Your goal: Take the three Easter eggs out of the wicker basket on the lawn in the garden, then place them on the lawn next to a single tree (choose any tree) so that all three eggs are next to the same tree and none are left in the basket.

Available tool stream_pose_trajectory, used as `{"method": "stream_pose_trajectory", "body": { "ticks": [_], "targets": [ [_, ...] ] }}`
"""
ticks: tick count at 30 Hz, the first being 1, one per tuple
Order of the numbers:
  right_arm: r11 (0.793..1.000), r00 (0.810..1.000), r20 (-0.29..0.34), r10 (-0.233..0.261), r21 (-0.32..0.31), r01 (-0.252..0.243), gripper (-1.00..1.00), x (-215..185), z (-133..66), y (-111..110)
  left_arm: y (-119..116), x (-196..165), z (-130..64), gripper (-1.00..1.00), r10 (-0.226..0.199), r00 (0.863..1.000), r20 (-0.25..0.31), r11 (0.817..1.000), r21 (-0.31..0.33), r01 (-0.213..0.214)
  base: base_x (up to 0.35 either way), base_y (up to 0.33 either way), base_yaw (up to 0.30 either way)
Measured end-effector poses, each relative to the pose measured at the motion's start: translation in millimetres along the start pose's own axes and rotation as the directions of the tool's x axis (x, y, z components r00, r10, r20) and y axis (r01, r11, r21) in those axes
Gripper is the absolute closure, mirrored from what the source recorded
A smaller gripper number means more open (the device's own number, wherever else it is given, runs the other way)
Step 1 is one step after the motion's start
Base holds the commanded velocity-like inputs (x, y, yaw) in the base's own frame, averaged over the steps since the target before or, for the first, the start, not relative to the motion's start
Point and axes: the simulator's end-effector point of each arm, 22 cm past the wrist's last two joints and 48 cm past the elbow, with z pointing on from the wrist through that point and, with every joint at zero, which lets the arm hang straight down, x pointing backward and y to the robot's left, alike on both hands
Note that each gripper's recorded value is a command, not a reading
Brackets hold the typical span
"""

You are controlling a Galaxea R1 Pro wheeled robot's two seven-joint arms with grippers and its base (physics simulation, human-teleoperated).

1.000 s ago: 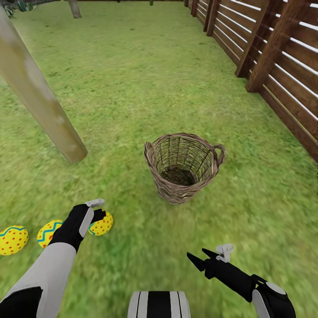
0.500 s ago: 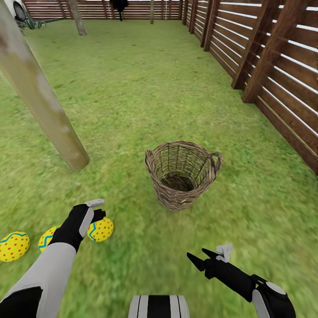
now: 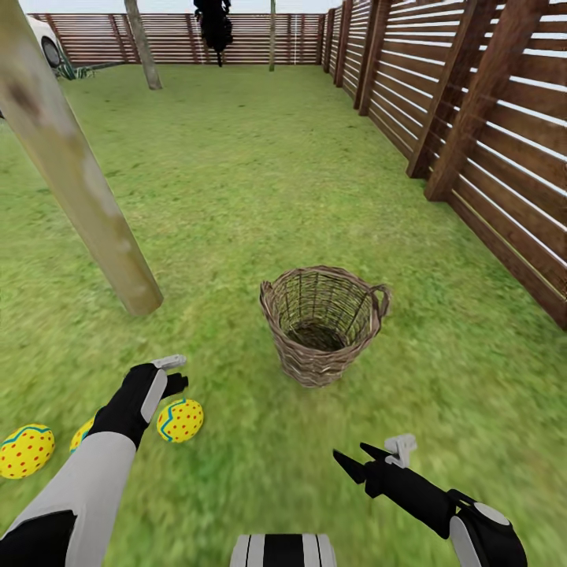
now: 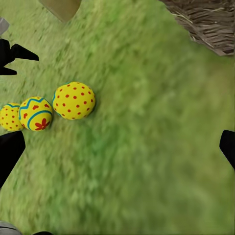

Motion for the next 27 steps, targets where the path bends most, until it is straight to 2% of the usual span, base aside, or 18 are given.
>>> {"method": "stream_pose_trajectory", "body": {
  "ticks": [15, 27],
  "targets": [
    [0.999, 0.998, 0.046, -0.038, -0.014, 0.038, -1.0, -21.6, -10.5, 15.6, -2.4, -24.8, -31.7, -1.0, -0.014, 0.998, 0.054, 1.0, 0.022, 0.013, -0.003, 0.0, 0.0],
    [0.997, 0.994, 0.083, -0.067, -0.024, 0.069, -1.0, -38.2, -19.7, 28.9, -2.7, -44.2, -58.1, -1.0, -0.026, 0.995, 0.099, 0.999, 0.038, 0.022, -0.106, 0.0, 0.0]
  ]
}}
